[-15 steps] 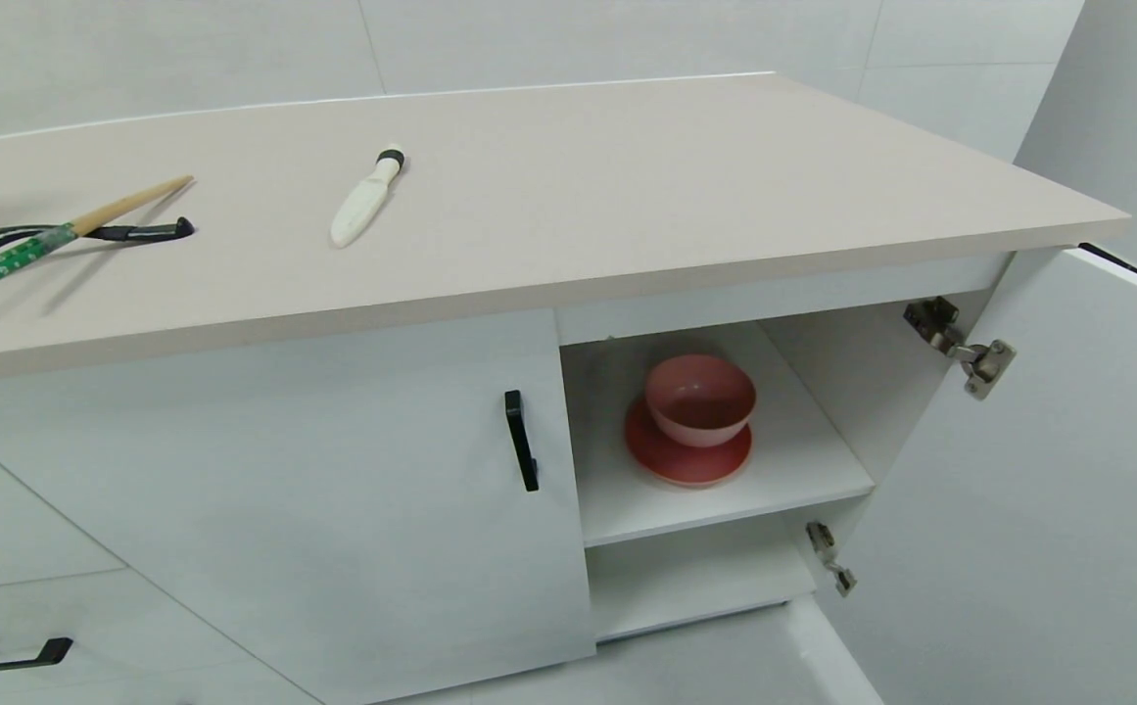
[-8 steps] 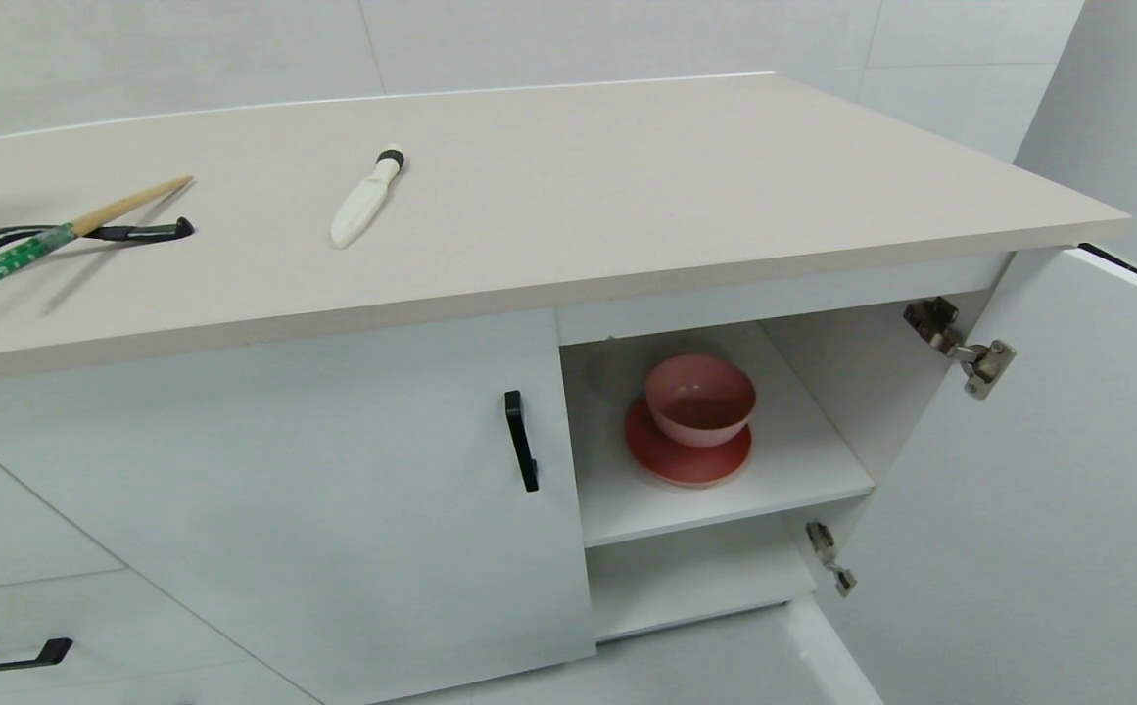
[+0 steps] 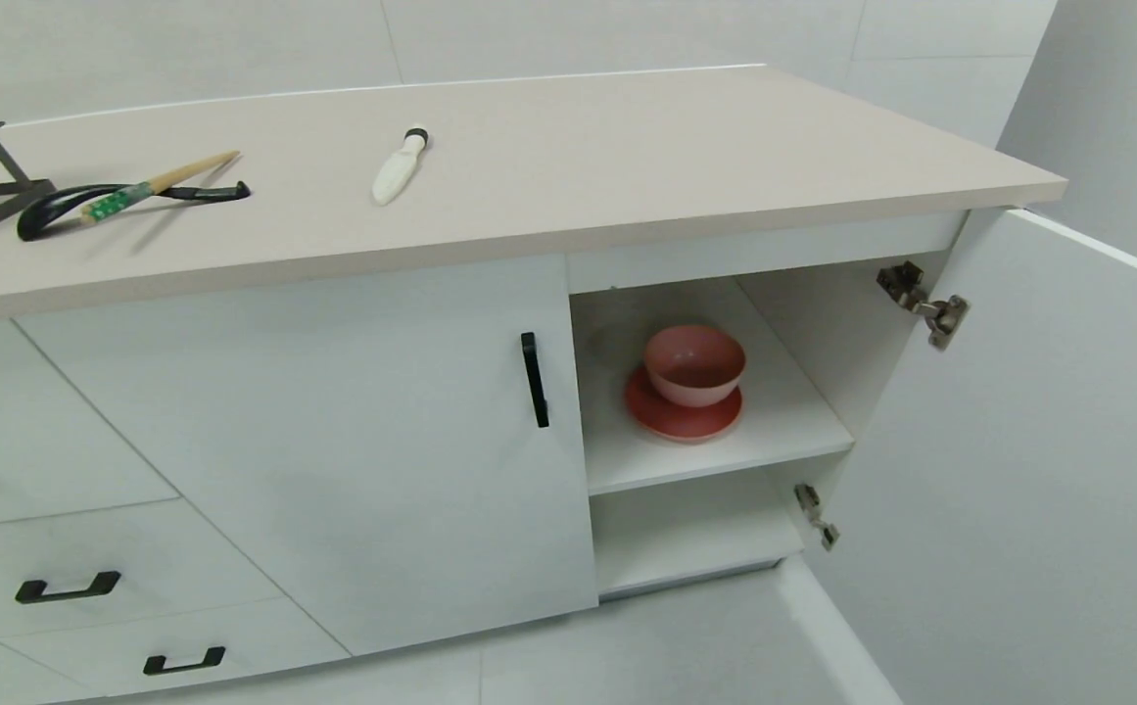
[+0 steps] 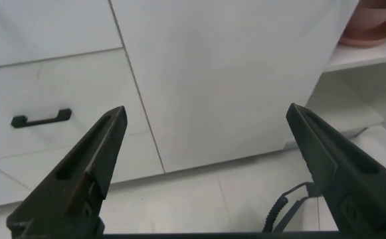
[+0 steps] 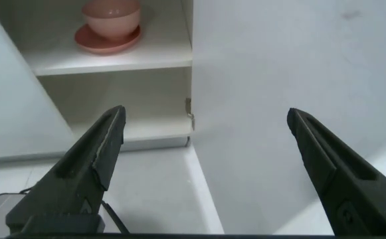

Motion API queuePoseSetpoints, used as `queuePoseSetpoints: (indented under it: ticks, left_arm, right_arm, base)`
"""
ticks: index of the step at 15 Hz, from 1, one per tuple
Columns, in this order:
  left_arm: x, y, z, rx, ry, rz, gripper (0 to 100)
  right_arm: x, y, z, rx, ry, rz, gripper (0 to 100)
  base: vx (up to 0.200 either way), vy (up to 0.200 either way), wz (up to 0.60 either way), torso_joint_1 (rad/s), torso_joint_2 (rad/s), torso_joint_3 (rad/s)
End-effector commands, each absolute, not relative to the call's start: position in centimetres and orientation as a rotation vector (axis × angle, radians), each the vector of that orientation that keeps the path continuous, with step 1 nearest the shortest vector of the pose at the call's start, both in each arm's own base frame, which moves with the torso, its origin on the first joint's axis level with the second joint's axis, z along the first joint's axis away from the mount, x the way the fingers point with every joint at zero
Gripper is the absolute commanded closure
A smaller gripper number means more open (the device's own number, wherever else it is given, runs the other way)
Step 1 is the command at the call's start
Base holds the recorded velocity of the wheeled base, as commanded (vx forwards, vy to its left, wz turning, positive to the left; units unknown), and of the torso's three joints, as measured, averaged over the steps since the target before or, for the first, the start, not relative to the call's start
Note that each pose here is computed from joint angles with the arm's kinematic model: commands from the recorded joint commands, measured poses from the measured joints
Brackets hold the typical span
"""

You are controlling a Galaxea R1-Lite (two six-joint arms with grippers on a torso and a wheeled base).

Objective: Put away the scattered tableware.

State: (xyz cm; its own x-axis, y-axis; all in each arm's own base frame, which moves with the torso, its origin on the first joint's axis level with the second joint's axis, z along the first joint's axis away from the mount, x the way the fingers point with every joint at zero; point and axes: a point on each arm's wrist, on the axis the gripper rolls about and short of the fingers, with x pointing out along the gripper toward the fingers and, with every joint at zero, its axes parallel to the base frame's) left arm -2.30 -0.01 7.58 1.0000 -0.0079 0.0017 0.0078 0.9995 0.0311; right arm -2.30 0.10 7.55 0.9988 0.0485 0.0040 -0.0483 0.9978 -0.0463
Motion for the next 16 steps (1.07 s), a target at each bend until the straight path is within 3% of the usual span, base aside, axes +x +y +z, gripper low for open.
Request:
queuePoseSetpoints:
  ticks: [1,3,6,16]
  left_arm:
    - [-2.29,-0.01,7.57,0.032,0.0,-0.008,0]
    - [-2.29,-0.01,7.57,0.032,0.0,-0.008,0]
    - [-2.29,-0.01,7.57,0.032,0.0,-0.008,0]
    - [-2.29,-0.01,7.57,0.008,0.0,-0.008,0]
  right_arm:
    - [-2.28,0.1,7.55,-0.044,-0.001,0.048,0]
    - [-2.28,0.1,7.55,-0.044,-0.001,0.048,0]
    - [-2.28,0.1,7.55,-0.043,-0.001,0.048,0]
    - [-2.28,0.1,7.55,-0.041,-0.001,0.048,0]
  base:
    - [-0.2,0.0,0.0,0.002,0.0,-0.002]
    - [-0.2,0.0,0.0,0.002,0.0,0.0]
    - [-0.2,-0.2,0.0,0.004,0.0,0.001]
    - [0.0,-0.2,0.0,0.002,0.0,0.004]
